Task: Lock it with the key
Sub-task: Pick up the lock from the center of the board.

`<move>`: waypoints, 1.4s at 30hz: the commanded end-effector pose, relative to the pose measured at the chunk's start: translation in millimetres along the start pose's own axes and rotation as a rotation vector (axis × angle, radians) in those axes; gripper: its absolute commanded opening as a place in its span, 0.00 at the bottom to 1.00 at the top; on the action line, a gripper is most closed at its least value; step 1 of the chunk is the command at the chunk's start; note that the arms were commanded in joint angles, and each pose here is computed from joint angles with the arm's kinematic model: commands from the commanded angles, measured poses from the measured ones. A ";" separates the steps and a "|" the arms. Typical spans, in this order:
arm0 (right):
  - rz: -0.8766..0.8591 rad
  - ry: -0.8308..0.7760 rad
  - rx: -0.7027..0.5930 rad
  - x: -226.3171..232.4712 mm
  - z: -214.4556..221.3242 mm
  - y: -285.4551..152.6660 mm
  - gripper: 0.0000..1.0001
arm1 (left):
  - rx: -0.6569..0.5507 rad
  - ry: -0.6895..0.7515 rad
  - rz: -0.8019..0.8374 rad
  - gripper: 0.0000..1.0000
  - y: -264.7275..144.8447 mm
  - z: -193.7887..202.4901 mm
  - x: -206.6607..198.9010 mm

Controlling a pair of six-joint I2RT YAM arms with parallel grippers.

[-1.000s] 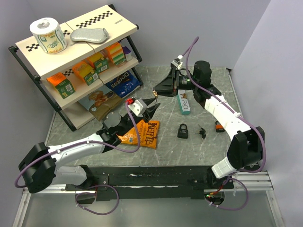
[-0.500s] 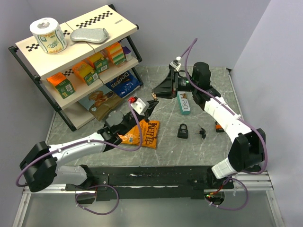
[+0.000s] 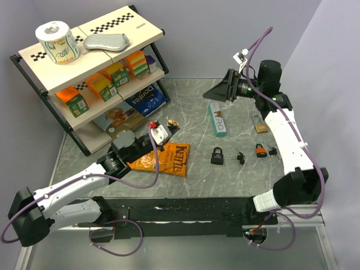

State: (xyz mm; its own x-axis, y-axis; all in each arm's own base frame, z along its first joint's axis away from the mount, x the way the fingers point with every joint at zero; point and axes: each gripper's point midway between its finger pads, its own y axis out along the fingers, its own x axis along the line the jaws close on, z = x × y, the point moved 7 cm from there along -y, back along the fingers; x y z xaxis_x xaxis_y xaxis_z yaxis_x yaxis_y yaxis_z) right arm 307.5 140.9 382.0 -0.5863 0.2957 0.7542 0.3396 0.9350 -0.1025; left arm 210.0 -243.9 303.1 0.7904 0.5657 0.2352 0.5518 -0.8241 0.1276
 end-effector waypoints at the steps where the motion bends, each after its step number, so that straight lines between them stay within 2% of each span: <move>1: 0.062 -0.370 0.114 29.7 31.2 -25.9 0.99 | 0.072 0.276 0.043 0.01 -14.4 5.7 6.8; 3: 0.045 -0.311 0.144 30.3 42.0 -27.2 0.98 | 0.069 0.461 -0.042 0.01 -19.6 8.3 18.5; 4: 0.043 -0.217 0.162 26.6 49.4 -25.7 0.98 | 0.025 0.527 -0.105 0.01 -18.5 1.7 25.6; 5: 0.030 -0.189 0.167 27.9 53.5 -22.9 0.97 | 0.034 0.585 -0.123 0.01 -18.1 6.0 28.5; 6: 0.021 -0.162 0.168 28.1 57.2 -21.0 0.96 | 0.074 0.668 -0.210 0.01 -20.0 6.1 40.5; 7: 0.020 -0.065 0.177 22.4 67.0 -18.4 0.96 | 0.087 0.712 -0.240 0.01 -15.6 8.3 44.9; 8: -0.014 -0.111 0.139 28.2 63.0 -14.6 0.97 | 0.061 0.754 -0.285 0.01 -14.3 1.5 49.8; 10: -0.051 -0.007 0.134 27.5 69.6 -8.5 0.97 | 0.060 0.865 -0.289 0.01 -9.4 -0.7 53.0; 11: -0.067 -0.021 0.132 30.4 69.5 -3.5 0.97 | 0.093 0.882 -0.247 0.01 -6.7 4.0 51.2; 12: -0.075 -0.055 0.128 36.7 65.1 -1.4 0.97 | 0.116 0.852 -0.188 0.01 -5.6 4.5 47.7; 13: -0.063 -0.151 0.130 34.1 62.9 3.2 0.97 | 0.049 0.816 -0.067 0.01 4.1 -19.4 41.0; 14: -0.045 -0.201 0.137 34.1 61.2 4.9 0.97 | 0.195 0.677 0.128 0.01 -2.7 6.2 26.0; 15: -0.022 -0.220 0.166 38.9 62.7 4.0 0.97 | 0.211 0.601 0.238 0.01 -1.7 5.3 19.8; 16: -0.014 -0.315 0.176 32.8 61.9 4.1 0.97 | 0.178 0.515 0.378 0.01 1.0 -17.6 7.6; 17: 0.007 -0.345 0.181 29.2 62.2 3.3 0.97 | 0.211 0.384 0.477 0.01 -2.0 -17.7 -5.2; 18: 0.020 -0.358 0.195 26.0 65.7 2.2 0.97 | 0.377 0.247 0.639 0.01 -16.5 7.4 -21.8; 19: 0.025 -0.416 0.200 22.3 67.2 -0.4 0.97 | 0.368 0.201 0.715 0.01 -14.9 -10.5 -26.2; 20: 0.029 -0.438 0.203 22.0 69.7 -2.7 0.97 | 0.372 0.078 0.826 0.01 -19.9 -14.7 -39.9; 21: 0.030 -0.438 0.213 18.9 75.2 -3.5 0.97 | 0.478 -0.027 0.866 0.01 -23.6 -1.8 -44.5; 23: 0.028 -0.466 0.213 19.5 79.9 -8.7 0.97 | 0.497 -0.093 0.879 0.01 -20.1 -8.4 -39.5; 24: 0.030 -0.468 0.219 15.2 85.6 -9.9 0.97 | 0.551 -0.157 0.883 0.01 -22.0 1.5 -32.1; 26: 0.027 -0.510 0.198 16.8 87.0 -16.4 0.98 | 0.543 -0.197 0.918 0.01 -18.6 -7.1 -23.9; 29: 0.018 -0.615 0.208 15.2 95.3 -25.2 0.99 | 0.631 -0.303 1.007 0.01 -19.8 -6.2 -25.5; 30: -0.009 -0.695 0.217 14.7 97.7 -27.0 0.99 | 0.670 -0.350 1.043 0.01 -18.5 1.0 -27.6; 32: -0.042 -0.752 0.229 20.7 103.6 -32.9 0.99 | 0.723 -0.406 1.046 0.01 -20.3 -0.4 -27.7; 37: -0.140 -1.006 0.296 30.3 123.4 -36.6 0.93 | 0.771 -0.464 1.028 0.01 -23.7 4.1 -29.6; 40: -0.187 -1.063 0.362 36.1 142.2 -32.1 0.86 | 0.801 -0.532 1.021 0.01 -22.8 5.3 -32.4; 42: -0.218 -1.074 0.389 38.2 153.7 -26.5 0.85 | 0.784 -0.517 1.024 0.01 -24.2 3.2 -32.5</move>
State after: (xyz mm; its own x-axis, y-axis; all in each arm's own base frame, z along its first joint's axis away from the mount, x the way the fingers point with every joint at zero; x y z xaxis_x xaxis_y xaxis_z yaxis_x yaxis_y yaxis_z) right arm 180.5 149.2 326.7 -0.9955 0.0867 -0.0372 0.0941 0.9399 -0.3282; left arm 187.6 -244.1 267.5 0.8761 -0.1476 -0.4590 -0.4149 -0.7156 -0.5620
